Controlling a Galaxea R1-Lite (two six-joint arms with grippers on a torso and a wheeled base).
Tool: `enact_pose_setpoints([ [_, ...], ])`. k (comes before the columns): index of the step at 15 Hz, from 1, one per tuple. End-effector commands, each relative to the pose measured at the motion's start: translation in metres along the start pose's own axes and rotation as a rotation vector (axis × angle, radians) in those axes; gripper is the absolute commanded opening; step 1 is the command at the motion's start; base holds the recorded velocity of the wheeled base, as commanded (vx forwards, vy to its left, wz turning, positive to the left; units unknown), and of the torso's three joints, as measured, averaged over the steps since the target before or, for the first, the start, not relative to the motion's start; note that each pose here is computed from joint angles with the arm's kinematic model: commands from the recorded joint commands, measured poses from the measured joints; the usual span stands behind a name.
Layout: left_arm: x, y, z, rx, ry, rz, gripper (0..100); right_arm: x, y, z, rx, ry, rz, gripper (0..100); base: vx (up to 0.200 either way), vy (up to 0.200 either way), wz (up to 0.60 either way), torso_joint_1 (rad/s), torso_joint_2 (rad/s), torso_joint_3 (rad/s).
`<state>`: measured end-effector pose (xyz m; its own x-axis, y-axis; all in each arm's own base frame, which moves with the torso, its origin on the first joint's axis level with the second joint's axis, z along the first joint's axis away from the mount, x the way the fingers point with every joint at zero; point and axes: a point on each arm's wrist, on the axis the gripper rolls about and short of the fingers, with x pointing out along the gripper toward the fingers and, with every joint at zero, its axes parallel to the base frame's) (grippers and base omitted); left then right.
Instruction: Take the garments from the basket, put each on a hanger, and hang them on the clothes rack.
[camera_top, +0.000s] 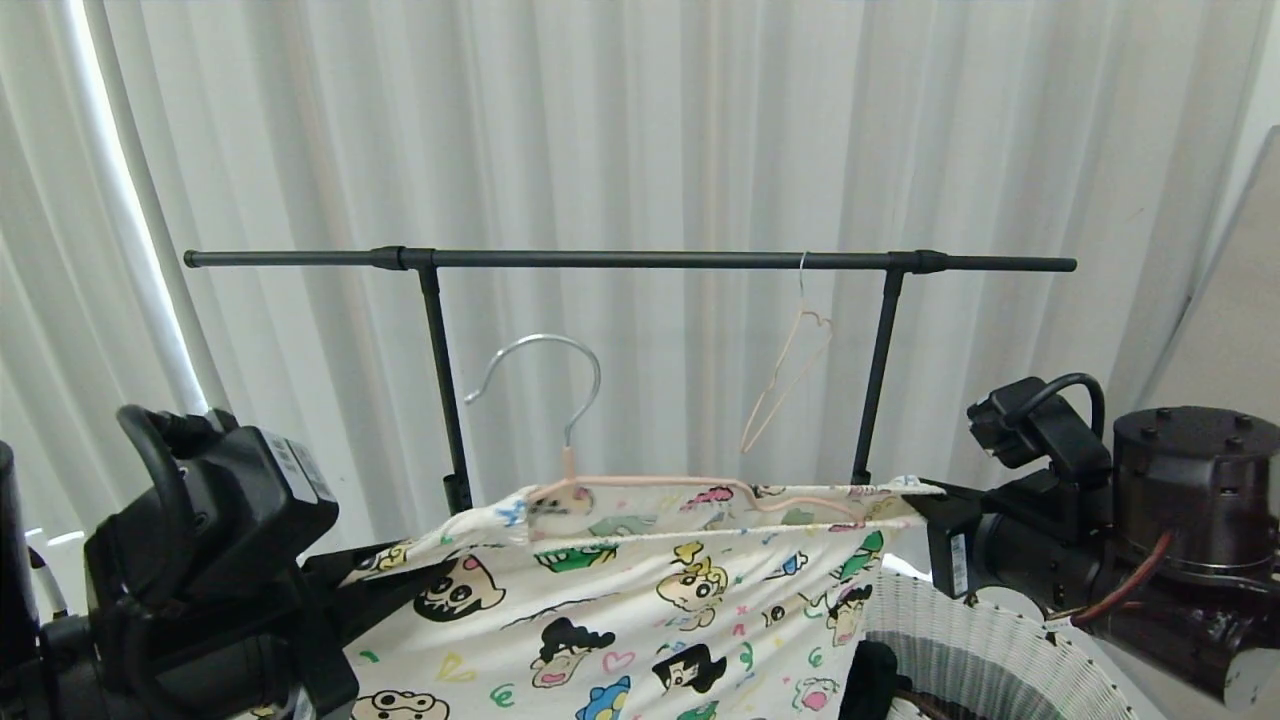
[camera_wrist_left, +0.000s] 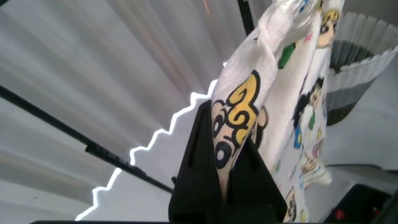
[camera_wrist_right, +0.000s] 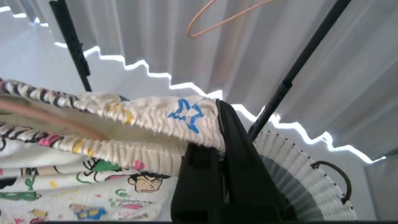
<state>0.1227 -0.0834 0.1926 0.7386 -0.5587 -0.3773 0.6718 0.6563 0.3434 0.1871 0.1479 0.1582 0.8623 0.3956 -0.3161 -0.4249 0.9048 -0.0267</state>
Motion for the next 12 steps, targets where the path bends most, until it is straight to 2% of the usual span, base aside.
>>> enact_pose_setpoints([
  [1, 0.0, -0.002, -0.011, 0.019, 0.04, 0.003, 0, -0.004, -0.002, 0.005, 0.005, -0.024, 0.003, 0, 0.0, 0.0, 0.0, 0.0, 0.0, 0.0],
  [2, 0.002, -0.003, -0.015, 0.03, 0.061, -0.003, 0, -0.006, 0.0, 0.007, -0.011, -0.033, 0.013, 0, 0.0, 0.0, 0.0, 0.0, 0.0, 0.0],
  [4, 0.011, -0.002, -0.019, 0.027, 0.12, 0.027, 0, -0.014, 0.001, 0.008, -0.092, -0.033, 0.04, 0, 0.0, 0.0, 0.0, 0.0, 0.0, 0.0],
  [5, 0.016, -0.001, -0.019, 0.029, 0.138, 0.051, 0, -0.018, 0.005, 0.008, -0.112, -0.021, 0.064, 100, 0.0, 0.0, 0.0, 0.0, 0.0, 0.0],
  [9, 0.03, 0.002, -0.017, 0.025, 0.149, 0.13, 0, -0.035, 0.023, 0.009, -0.143, -0.04, 0.163, 100, 0.0, 0.0, 0.0, 0.0, 0.0, 0.0],
  [12, 0.029, 0.001, -0.016, 0.019, 0.133, 0.122, 0, -0.047, 0.033, 0.009, -0.167, -0.046, 0.247, 100, 0.0, 0.0, 0.0, 0.0, 0.0, 0.0],
])
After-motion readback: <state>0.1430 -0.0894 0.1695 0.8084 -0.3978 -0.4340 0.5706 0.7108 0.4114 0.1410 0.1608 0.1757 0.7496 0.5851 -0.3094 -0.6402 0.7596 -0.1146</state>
